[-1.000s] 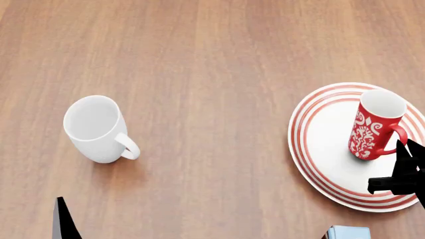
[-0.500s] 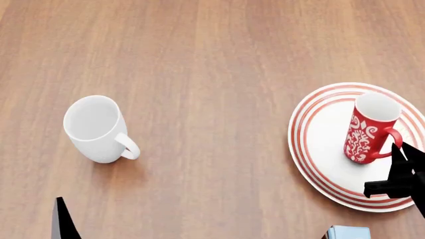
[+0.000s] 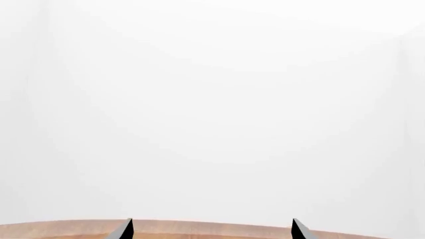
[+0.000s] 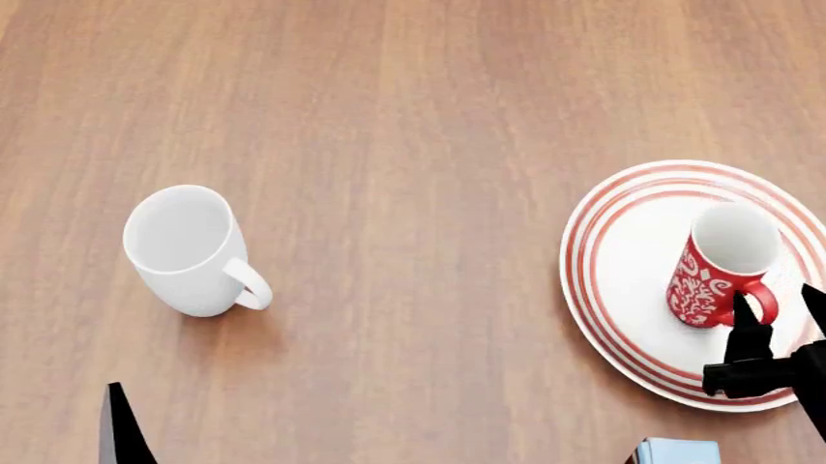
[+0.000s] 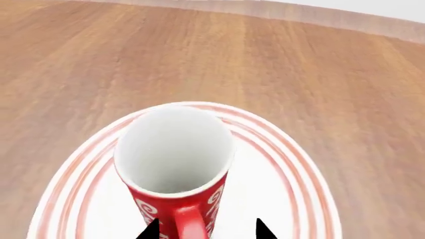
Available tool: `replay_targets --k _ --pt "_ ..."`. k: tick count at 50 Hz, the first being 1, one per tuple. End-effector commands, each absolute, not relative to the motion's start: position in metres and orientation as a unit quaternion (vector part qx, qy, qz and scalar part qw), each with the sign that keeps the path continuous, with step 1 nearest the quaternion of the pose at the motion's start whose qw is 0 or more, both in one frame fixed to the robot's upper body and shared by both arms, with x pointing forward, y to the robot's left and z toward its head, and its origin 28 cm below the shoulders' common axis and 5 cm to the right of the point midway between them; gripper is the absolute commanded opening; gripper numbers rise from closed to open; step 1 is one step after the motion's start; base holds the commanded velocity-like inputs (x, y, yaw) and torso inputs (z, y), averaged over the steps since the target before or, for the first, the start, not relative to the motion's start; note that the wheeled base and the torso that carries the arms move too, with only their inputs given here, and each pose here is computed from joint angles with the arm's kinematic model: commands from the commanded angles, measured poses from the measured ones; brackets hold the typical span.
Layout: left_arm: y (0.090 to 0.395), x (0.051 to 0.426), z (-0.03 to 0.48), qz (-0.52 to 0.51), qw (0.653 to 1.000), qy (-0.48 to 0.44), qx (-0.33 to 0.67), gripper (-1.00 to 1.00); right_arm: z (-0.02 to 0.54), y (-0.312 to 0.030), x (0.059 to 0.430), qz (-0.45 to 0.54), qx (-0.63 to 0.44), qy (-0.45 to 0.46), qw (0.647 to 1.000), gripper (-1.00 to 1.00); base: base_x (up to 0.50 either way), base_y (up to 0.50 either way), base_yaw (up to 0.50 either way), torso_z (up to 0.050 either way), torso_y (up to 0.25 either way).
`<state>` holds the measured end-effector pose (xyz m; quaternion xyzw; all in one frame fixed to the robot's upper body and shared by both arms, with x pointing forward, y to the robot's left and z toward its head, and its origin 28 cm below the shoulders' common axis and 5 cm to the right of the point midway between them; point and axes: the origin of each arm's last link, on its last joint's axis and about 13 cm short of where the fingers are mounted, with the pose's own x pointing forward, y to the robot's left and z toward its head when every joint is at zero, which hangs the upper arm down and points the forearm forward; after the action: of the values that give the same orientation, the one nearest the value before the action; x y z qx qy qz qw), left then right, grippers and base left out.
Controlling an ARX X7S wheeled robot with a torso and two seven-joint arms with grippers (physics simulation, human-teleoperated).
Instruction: Pick up the red mug and put it on the plate
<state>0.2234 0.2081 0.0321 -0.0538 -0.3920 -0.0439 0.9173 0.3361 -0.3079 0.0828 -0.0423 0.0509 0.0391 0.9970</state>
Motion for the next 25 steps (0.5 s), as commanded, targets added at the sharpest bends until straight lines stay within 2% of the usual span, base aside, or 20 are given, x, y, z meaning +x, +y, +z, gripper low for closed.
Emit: replay_targets --k 1,25 --pt "0.2083 0.2235 0.0328 -0.045 0.916 -0.394 -0.055 1.00 0.0755 -0.3063 0.3326 0.049 -0.056 0.063 0.995 1.00 0.00 0.00 0.00 0.000 0.000" --pt "0.2084 0.2234 0.0330 -0.042 0.916 -0.394 -0.057 1.00 0.0801 -0.3131 0.3307 0.055 -0.056 0.044 0.996 1.00 0.00 0.00 0.00 0.000 0.000"
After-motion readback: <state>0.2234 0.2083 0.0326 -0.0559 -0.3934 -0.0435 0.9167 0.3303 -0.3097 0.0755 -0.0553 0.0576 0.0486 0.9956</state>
